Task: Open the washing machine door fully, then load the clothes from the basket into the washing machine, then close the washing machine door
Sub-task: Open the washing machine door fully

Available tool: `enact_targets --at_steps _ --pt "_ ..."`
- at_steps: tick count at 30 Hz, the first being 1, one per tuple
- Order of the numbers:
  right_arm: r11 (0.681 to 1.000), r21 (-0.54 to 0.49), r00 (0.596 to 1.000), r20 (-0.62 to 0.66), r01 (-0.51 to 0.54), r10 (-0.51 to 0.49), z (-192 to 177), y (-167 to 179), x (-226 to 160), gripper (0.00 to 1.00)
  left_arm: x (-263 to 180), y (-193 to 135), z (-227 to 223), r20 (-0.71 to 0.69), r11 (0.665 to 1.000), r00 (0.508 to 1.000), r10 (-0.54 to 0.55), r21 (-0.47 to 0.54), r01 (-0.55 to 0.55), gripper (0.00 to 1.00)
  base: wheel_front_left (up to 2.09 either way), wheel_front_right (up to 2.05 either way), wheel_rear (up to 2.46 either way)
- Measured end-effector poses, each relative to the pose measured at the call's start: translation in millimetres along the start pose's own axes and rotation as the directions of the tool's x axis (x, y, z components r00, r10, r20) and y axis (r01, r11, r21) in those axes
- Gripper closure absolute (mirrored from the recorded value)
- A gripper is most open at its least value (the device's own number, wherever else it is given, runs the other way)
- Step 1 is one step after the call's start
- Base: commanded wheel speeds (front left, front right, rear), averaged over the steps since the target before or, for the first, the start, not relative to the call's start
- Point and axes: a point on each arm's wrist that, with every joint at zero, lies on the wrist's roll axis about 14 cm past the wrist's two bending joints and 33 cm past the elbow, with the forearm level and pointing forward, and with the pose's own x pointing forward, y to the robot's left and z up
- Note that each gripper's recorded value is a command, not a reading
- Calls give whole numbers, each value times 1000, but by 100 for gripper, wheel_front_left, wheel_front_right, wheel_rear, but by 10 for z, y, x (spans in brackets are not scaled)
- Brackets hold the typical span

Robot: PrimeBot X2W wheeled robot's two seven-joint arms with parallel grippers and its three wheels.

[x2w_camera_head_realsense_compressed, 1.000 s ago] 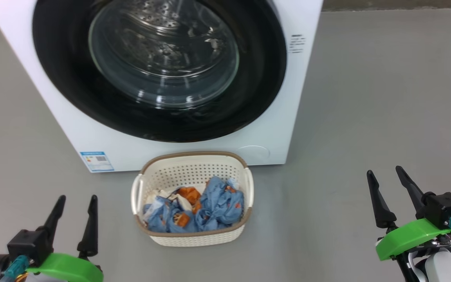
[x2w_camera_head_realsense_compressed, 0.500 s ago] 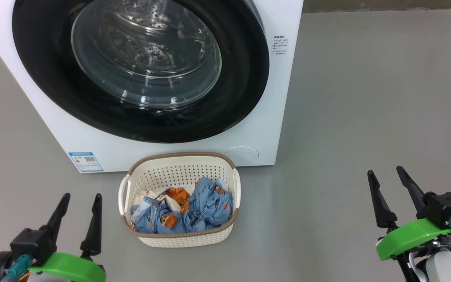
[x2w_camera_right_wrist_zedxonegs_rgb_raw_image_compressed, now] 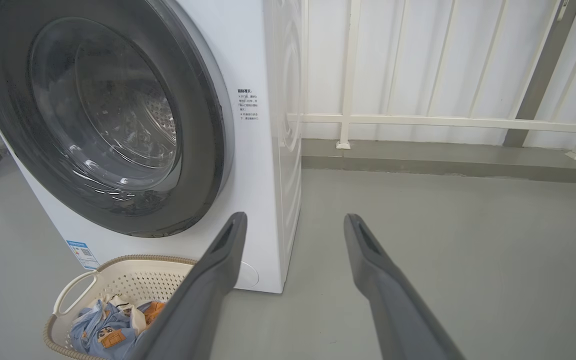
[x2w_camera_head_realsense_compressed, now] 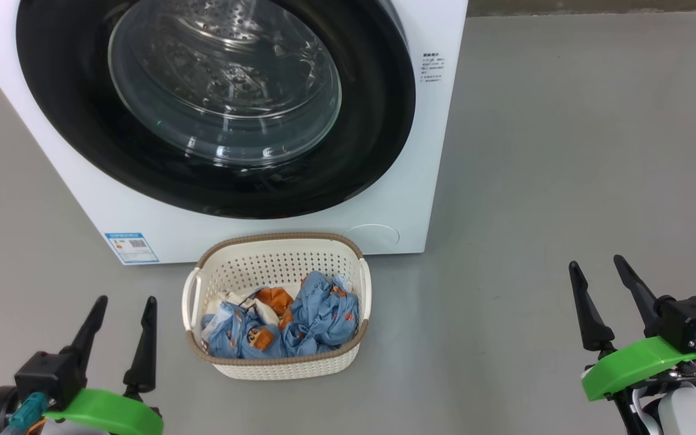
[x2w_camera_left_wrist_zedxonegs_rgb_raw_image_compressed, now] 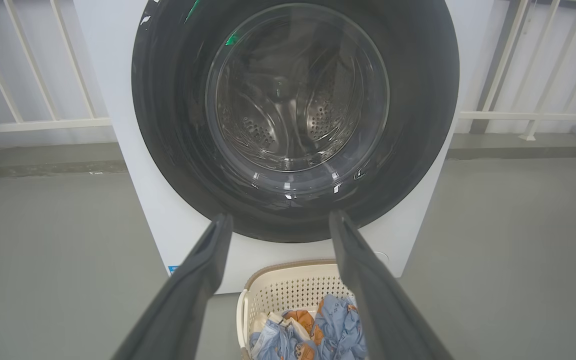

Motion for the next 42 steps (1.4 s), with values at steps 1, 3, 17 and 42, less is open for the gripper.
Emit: enact_targets --at_steps 1,3,17,42 --pt "1000 0 1000 0 0 0 -1 1 1 0 -1 2 2 1 1000 1000 1 0 -1 0 0 0 0" --pt "1000 0 1000 -1 -1 1 -2 5 4 0 -2 6 2 0 1000 1000 2 3 -2 0 0 0 0" --pt "1000 9 1000 5 -16 16 2 62 86 0 -18 50 -30 -8 1000 1000 20 1 -20 0 0 0 0" --pt "853 522 955 258 -10 -147 813 -20 751 0 -124 103 -126 -39 999 998 42 -3 -42 0 0 0 0"
